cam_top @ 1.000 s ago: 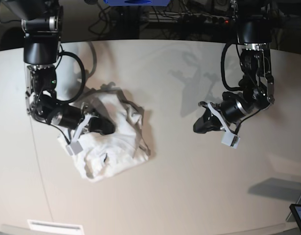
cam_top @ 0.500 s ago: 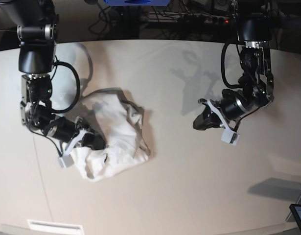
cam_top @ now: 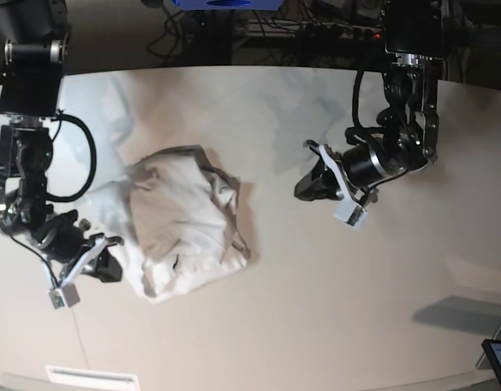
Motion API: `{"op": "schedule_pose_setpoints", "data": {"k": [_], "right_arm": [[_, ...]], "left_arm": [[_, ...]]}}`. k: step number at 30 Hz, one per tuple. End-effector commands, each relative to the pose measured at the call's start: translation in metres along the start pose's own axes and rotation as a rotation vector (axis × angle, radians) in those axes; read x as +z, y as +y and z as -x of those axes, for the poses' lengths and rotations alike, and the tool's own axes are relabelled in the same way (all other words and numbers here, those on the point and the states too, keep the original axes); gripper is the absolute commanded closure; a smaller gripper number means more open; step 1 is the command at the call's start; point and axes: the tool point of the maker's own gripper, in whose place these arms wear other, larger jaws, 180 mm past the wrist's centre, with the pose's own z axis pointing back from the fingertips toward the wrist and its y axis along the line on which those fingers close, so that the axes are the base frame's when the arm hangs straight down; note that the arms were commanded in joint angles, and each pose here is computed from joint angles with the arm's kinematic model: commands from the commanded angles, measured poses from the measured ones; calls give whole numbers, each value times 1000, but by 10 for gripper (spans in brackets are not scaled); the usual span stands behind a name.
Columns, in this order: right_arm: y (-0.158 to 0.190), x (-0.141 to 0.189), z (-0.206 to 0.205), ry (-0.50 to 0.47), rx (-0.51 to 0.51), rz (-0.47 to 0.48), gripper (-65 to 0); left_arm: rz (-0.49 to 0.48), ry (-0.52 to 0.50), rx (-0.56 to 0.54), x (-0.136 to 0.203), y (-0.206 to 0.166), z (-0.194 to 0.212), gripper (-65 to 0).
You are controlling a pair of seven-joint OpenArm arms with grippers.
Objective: Fold the T-shirt properly
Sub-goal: 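Pat the folded shirt flat with both grippers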
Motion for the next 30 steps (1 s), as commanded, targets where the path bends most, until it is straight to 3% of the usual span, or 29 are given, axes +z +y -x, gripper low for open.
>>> {"op": "schedule_pose_setpoints", "data": {"k": [1, 6, 12, 18, 30], "right_arm": [[-3, 8, -15, -44, 46, 33, -9], [-50, 27, 12, 90, 202, 272, -9], [-73, 37, 45, 205, 288, 400, -9], [-79, 37, 75, 286, 276, 400, -12], [-53, 27, 133, 388, 231, 304, -10]], "left_arm": [[-13, -33, -17, -1, -4, -10, 0], [-111, 138, -168, -14, -22, 32, 0], [-34, 204, -272, -42, -64, 45, 0], [44, 192, -340, -64, -90, 29, 0], [53, 183, -300, -102, -79, 2, 0]]}}
